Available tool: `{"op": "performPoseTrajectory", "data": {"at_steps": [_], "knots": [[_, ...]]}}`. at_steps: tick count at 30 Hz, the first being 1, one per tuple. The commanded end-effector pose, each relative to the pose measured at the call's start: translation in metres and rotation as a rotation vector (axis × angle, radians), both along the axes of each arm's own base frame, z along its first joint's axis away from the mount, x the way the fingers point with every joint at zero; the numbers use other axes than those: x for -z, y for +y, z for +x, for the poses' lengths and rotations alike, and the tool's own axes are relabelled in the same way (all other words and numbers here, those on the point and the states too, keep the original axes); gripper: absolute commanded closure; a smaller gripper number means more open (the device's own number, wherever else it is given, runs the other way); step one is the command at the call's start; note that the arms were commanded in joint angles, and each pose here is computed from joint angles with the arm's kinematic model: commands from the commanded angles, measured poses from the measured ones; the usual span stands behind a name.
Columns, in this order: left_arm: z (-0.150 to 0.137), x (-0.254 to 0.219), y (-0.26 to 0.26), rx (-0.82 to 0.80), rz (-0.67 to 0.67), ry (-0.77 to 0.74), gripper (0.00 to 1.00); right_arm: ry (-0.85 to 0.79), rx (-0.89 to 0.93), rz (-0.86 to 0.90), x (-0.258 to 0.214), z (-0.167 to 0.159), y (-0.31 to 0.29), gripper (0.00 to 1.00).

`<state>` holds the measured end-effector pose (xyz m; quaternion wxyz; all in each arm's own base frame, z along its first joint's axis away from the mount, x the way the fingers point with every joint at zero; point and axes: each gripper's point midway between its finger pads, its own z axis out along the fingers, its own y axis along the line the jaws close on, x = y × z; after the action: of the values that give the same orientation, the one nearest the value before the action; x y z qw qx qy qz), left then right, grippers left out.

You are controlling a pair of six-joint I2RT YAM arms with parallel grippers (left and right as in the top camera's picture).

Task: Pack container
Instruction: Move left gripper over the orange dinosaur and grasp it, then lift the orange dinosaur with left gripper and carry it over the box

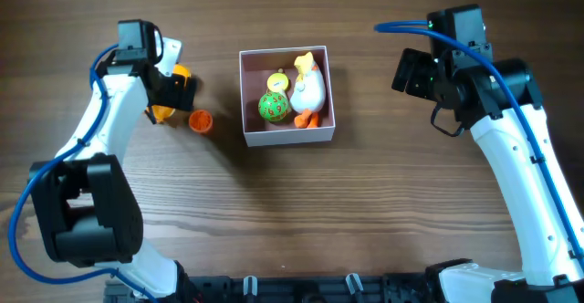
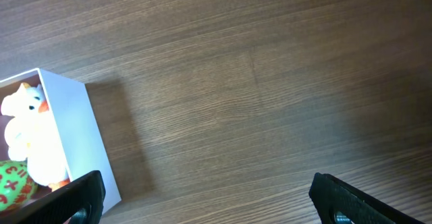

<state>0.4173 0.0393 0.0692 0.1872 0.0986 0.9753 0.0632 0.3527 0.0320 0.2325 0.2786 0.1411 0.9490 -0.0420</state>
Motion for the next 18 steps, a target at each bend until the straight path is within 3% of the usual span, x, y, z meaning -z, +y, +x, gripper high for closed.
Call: {"op": "performPoseTrajectory", "data": {"at_steps": [1,7,11,12,13,14,16,18], "knots": [[0.005,0.005,0.010,-0.005,0.014,0.003,0.05,-0.028,0.011,-0.012,-0.009,0.000,-0.004,0.00],[0.006,0.018,0.010,-0.007,0.008,0.024,0.15,-0.027,0.011,-0.012,-0.009,0.000,-0.004,0.00],[0.007,0.024,0.010,-0.006,0.005,0.034,0.14,-0.028,0.011,-0.012,-0.009,0.000,-0.004,0.00],[0.006,0.025,0.010,-0.006,0.005,0.035,0.20,-0.028,0.011,-0.012,-0.009,0.000,-0.004,0.00],[0.006,0.025,0.010,-0.006,0.005,0.035,0.42,-0.027,0.011,-0.012,-0.009,0.000,-0.004,0.00],[0.007,0.024,0.010,-0.006,0.005,0.031,0.54,-0.027,0.012,-0.012,-0.009,0.000,-0.004,0.00],[0.008,0.024,0.010,-0.006,0.005,0.027,0.68,-0.027,0.011,-0.012,-0.009,0.000,-0.004,0.00],[0.008,0.024,0.010,-0.006,0.005,0.027,0.74,-0.028,0.012,-0.012,-0.009,0.000,-0.004,0.00]]}}
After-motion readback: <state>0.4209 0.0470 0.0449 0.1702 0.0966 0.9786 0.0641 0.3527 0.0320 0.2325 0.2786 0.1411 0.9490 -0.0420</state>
